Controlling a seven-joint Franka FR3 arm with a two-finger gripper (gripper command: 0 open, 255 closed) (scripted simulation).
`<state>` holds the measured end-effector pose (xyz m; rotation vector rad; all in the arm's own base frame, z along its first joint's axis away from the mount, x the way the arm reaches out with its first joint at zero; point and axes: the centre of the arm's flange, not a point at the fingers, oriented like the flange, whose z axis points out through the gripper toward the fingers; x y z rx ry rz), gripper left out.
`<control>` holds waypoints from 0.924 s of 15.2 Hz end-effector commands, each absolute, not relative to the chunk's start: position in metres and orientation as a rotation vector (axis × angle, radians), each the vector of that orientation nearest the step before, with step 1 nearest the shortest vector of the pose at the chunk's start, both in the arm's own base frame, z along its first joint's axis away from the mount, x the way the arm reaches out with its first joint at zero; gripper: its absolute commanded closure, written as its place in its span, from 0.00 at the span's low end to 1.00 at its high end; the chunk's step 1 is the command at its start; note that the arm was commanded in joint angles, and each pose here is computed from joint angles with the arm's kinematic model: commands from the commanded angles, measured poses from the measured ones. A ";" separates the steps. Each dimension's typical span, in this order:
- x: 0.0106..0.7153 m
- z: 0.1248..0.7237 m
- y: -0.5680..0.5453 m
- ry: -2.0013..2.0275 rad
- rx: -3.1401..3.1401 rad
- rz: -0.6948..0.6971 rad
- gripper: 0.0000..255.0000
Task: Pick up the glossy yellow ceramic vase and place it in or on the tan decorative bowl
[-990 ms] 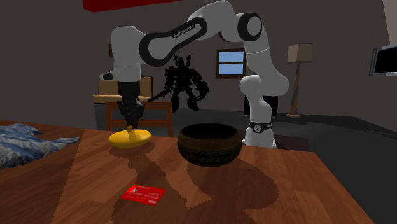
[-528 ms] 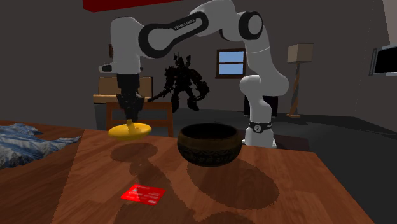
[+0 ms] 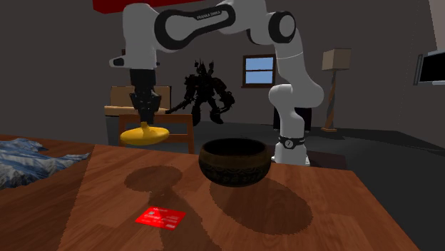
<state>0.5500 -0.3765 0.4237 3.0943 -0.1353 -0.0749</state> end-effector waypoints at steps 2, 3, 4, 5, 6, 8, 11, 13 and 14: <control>0.550 0.440 -0.377 -0.135 3.094 -0.075 1.00; 0.550 0.445 -0.377 -0.135 3.094 -0.075 1.00; 0.550 0.450 -0.377 -0.135 3.094 -0.075 1.00; 0.550 0.455 -0.377 -0.135 3.094 -0.075 1.00; 0.550 0.461 -0.377 -0.135 3.094 -0.075 1.00; 0.550 0.471 -0.377 -0.135 3.094 -0.075 1.00; 0.550 0.487 -0.377 -0.135 3.094 -0.075 1.00; 0.550 0.498 -0.377 -0.135 3.094 -0.075 1.00; 0.550 0.503 -0.377 -0.135 3.094 -0.075 1.00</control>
